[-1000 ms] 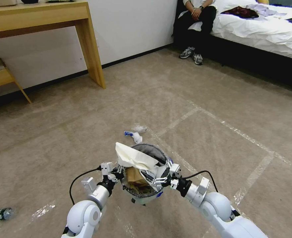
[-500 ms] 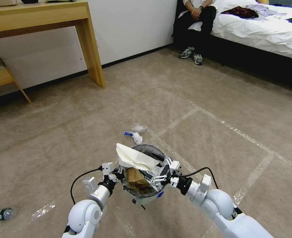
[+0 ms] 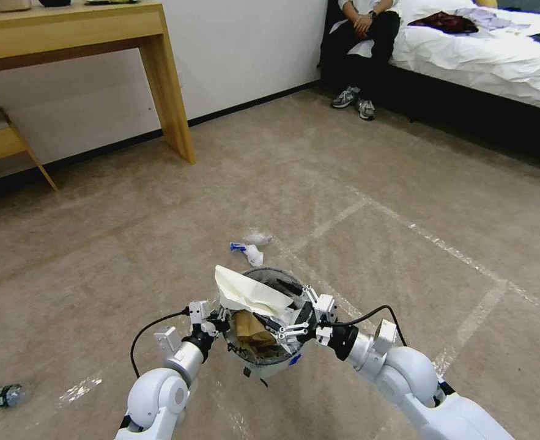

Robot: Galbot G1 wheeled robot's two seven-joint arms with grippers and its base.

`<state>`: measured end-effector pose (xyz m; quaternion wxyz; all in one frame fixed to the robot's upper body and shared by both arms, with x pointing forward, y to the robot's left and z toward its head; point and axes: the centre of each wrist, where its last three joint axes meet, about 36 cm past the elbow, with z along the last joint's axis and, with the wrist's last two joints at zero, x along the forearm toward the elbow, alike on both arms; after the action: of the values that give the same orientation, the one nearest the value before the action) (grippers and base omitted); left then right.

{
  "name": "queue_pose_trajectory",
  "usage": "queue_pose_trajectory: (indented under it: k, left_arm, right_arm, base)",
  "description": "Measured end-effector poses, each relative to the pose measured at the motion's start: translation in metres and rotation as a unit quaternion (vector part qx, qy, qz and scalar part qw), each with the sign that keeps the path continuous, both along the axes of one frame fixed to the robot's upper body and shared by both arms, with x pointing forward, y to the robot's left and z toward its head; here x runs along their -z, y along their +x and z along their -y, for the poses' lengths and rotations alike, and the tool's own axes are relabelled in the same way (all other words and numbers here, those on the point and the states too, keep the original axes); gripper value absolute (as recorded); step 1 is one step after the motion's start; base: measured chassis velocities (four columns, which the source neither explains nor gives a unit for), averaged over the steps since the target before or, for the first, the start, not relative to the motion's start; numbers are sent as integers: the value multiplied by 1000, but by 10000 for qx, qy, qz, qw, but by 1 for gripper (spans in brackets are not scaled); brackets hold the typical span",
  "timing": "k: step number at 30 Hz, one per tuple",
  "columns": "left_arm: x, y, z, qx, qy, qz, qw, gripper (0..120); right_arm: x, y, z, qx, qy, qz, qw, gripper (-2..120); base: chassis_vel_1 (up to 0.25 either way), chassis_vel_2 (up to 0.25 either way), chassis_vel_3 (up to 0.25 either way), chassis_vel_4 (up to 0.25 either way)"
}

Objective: Pick up the trash bin and place the garbage on the floor into it.

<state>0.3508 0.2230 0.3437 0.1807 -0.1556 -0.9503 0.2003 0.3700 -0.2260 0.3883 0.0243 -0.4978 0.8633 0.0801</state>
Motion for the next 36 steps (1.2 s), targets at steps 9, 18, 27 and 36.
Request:
queue_pose_trajectory:
  k: [9,18,27,36]
  left_arm:
    - [3,2,-3,-75,85,12,9999,1]
    - [6,-2,-5,-135,146,2,9998,1]
    - [2,-3,-11,-302,202,51,9993,1]
    - [-3,-4,-16,-405,196,93,9989,1]
  right_arm:
    - [-13,9,14,401,104,137,9990,100]
    - [-20,13,21,673,209,174,9974,100]
    - [-18,12,20,764,259,105,9967,100]
    - [-16,14,19,779,284,27,9966,100]
  base:
    - [0,0,0,0]
    - [0,0,0,0]
    - [0,0,0,0]
    - [0,0,0,0]
